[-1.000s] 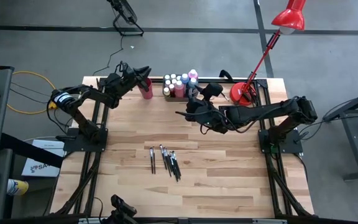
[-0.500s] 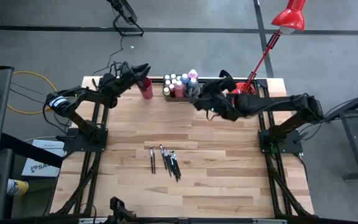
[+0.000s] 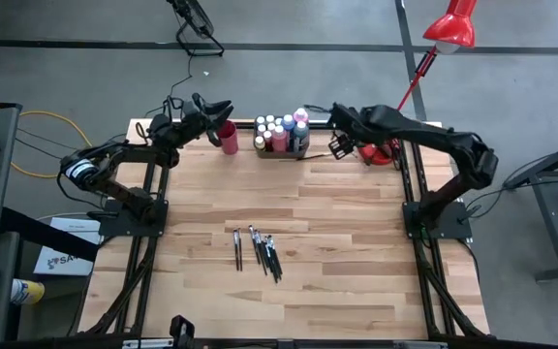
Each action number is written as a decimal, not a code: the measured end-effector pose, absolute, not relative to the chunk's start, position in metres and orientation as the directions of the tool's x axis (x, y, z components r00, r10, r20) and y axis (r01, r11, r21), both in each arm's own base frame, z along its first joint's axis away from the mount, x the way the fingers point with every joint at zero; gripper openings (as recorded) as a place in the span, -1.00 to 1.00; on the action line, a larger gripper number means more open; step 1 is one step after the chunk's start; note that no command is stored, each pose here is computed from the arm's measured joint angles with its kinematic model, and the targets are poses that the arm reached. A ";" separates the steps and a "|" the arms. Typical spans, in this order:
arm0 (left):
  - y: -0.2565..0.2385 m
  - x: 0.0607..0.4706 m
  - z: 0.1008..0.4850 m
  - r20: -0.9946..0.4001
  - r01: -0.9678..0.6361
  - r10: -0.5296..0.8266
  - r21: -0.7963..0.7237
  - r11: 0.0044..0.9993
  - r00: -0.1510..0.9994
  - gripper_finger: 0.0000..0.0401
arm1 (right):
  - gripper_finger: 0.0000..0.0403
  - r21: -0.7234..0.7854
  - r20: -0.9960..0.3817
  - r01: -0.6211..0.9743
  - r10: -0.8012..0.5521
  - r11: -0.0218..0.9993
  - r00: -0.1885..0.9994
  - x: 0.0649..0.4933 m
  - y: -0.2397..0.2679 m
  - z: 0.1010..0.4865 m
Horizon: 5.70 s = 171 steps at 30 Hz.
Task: Pick & Place Paint Supplies
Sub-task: Put the black paint brush into the pink cup
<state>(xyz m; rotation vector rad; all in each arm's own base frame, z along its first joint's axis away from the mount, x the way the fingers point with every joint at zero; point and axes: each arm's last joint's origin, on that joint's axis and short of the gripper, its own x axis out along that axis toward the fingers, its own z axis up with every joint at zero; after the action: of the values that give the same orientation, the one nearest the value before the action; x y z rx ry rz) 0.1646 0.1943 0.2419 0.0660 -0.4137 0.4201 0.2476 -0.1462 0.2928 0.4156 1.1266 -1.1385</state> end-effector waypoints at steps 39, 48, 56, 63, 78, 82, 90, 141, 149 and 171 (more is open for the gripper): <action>0.192 0.166 0.241 0.372 -0.318 0.306 -0.030 0.947 0.876 -0.52 | 0.12 -0.115 -0.992 0.853 -0.012 0.509 -0.126 0.235 -0.238 0.147; 0.192 0.166 0.239 0.362 -0.317 0.308 -0.036 0.948 0.880 -0.52 | 0.12 -0.089 -0.991 0.860 0.044 0.503 -0.128 0.227 -0.248 0.135; 0.193 0.166 0.239 0.359 -0.317 0.309 -0.038 0.948 0.881 -0.52 | 0.10 -0.055 -0.991 0.827 0.069 0.559 -0.112 0.215 -0.259 0.134; 0.193 0.167 0.237 0.343 -0.315 0.315 -0.056 0.947 0.885 -0.52 | -0.09 -0.027 -0.992 0.812 0.086 0.582 -0.095 0.208 -0.264 0.133; 0.193 0.167 0.237 0.343 -0.310 0.315 -0.071 0.948 0.885 -0.52 | -0.52 -0.055 -0.985 0.803 0.099 0.593 -0.140 0.212 -0.261 0.123; 0.193 0.167 0.237 0.343 -0.310 0.315 -0.072 0.948 0.885 -0.52 | -0.57 -0.069 -0.985 0.793 0.083 0.606 -0.149 0.217 -0.258 0.123; 0.193 0.167 0.238 0.343 -0.309 0.315 -0.074 0.948 0.885 -0.52 | -0.69 -0.077 -0.986 0.810 0.076 0.581 -0.148 0.221 -0.255 0.123; 0.207 0.189 0.310 0.309 -0.016 -0.110 0.380 0.925 0.945 -0.52 | -0.98 0.267 -0.948 0.811 -0.011 0.520 0.319 0.215 -0.124 0.299; 0.202 0.213 0.344 0.239 -0.009 -0.228 0.708 0.707 0.944 -0.51 | -0.98 0.656 -0.680 0.553 0.086 0.514 0.728 0.239 -0.117 0.332; 0.131 0.287 0.342 0.141 -0.121 0.135 0.982 -0.147 0.981 0.28 | -0.98 0.878 -0.284 0.219 0.095 0.425 0.954 0.276 -0.105 0.371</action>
<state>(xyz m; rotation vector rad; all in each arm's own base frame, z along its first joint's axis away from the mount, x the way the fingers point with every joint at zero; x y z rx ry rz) 0.2865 0.1306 0.3420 1.7041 0.0107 0.2220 0.2758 -0.1054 0.3714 1.1347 0.3114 -0.0790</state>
